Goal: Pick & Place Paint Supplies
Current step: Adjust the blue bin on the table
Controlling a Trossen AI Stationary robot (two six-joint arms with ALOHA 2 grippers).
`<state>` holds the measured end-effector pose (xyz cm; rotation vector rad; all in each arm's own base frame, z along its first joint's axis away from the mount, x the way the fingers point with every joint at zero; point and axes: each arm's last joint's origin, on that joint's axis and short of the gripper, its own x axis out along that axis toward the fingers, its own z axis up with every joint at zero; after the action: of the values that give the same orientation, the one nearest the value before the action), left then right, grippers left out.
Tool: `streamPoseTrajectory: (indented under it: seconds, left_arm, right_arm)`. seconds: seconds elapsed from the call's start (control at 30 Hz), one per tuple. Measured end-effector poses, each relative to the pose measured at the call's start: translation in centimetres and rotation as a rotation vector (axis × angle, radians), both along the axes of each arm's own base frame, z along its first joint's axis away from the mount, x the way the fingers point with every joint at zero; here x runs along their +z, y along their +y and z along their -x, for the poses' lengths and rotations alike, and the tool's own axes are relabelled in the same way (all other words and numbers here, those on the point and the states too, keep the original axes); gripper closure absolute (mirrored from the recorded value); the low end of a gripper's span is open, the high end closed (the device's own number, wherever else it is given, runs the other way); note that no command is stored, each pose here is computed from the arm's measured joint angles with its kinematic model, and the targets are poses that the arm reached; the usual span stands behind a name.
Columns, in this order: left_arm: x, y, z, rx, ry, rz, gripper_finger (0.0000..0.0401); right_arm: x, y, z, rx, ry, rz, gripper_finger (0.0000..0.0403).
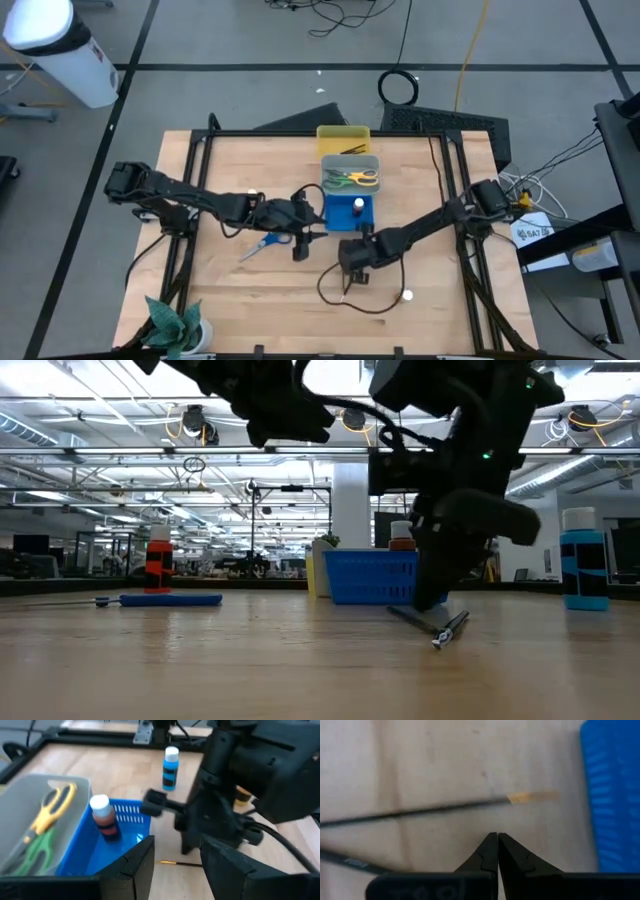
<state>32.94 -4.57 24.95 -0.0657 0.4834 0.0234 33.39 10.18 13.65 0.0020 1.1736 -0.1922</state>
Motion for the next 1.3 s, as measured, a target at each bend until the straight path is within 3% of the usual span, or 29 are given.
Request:
streamPoseTrajectory:
  seconds: [0.17, 0.3, 0.7, 0.9, 1.1, 1.3]
  left_arm:
    - [-0.1, -1.0, 0.2, -0.012, 0.013, 0.032, 0.0235]
    - [-0.1, -1.6, 0.3, -0.006, 0.004, 0.030, 0.0235]
    - [0.1, -2.4, 0.4, -0.009, -0.017, 0.034, 0.0236]
    - [0.1, -2.3, 0.3, -0.009, -0.017, 0.025, 0.0235]
    - [-0.1, -2.3, 0.4, 0.007, 0.003, 0.054, 0.0236]
    - [-0.5, -2.3, 0.6, -0.003, 0.056, 0.073, 0.0235]
  right_arm:
    - [0.0, -0.3, -0.3, -0.016, -0.017, -0.003, 0.0403]
    - [0.1, -0.2, -1.2, -0.013, -0.119, 0.035, 0.0403]
    - [-2.5, -1.2, -4.0, 0.019, -0.240, 0.023, 0.0403]
    - [-2.3, -0.6, -4.7, 0.179, -0.313, -0.022, 0.0403]
    - [-2.3, 0.7, -4.4, 0.370, -0.294, -0.097, 0.0403]
    - [-1.5, 2.1, -3.7, 0.433, -0.297, -0.055, 0.0403]
